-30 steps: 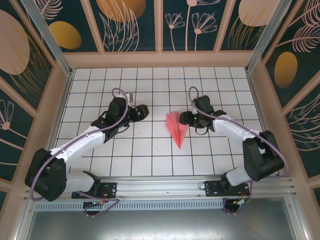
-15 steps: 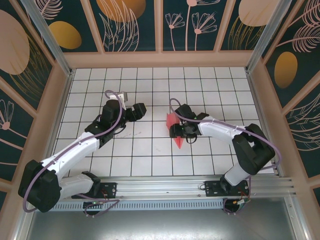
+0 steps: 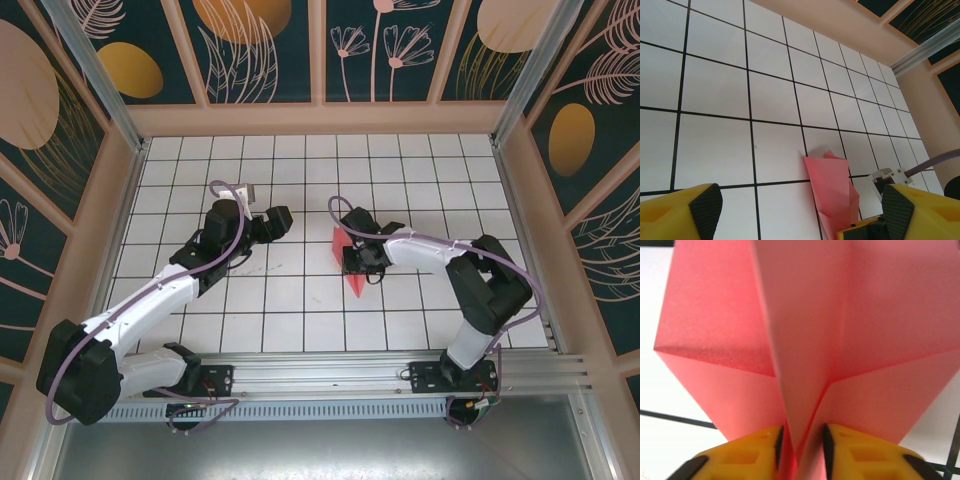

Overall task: Fold a paper plane with a square sheet of paper (fold left side to right side)
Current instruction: Pick up the paper plane at the center of the table, then place the paper plane at the center of the table, then reset both arms

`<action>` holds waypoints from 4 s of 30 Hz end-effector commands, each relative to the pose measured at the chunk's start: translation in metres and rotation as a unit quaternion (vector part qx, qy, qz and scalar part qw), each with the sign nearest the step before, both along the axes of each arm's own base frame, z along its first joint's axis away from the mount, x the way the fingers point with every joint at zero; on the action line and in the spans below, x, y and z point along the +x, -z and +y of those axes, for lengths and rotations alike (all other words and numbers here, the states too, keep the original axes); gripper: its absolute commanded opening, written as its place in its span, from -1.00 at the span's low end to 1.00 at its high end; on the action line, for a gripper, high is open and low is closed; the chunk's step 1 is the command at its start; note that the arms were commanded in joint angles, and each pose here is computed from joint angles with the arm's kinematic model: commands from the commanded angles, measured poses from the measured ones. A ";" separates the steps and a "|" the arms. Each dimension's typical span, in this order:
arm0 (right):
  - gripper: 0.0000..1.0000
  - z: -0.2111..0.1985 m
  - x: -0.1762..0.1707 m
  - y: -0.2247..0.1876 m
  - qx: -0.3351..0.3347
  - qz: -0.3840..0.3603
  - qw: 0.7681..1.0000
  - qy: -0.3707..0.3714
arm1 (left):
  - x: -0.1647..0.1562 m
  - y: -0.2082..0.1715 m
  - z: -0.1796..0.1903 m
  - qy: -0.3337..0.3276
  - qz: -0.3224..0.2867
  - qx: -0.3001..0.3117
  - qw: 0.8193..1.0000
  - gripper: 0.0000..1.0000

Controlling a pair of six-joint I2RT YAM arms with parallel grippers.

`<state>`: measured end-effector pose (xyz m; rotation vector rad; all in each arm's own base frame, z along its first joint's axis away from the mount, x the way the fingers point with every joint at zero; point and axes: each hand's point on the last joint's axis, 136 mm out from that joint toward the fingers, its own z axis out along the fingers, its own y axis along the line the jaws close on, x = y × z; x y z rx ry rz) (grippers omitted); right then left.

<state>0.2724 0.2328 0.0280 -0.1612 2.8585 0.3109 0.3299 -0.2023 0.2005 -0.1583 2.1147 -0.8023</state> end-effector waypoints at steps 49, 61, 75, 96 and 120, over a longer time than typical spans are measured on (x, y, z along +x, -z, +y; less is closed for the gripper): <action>-0.56 -0.003 0.180 -0.002 -0.075 0.004 0.997 0.001 | 0.006 -0.018 0.015 -0.014 -0.031 0.062 0.997 0.80; -0.33 -0.002 0.176 -0.040 -0.086 -0.023 0.996 0.006 | 0.010 -0.015 0.021 -0.031 -0.019 0.074 0.997 0.86; 0.09 -0.016 0.163 -0.113 -0.069 -0.089 0.993 0.028 | 0.021 -0.016 0.036 -0.040 -0.003 0.004 0.999 0.93; 0.98 -0.280 0.117 -0.105 -0.065 -0.424 0.862 0.270 | 0.026 0.009 0.251 -0.388 -0.153 0.241 0.877 0.97; 0.98 -0.250 0.102 -0.093 -0.021 -0.539 0.822 0.181 | 0.025 0.048 0.212 -0.251 -0.290 0.276 0.881 0.97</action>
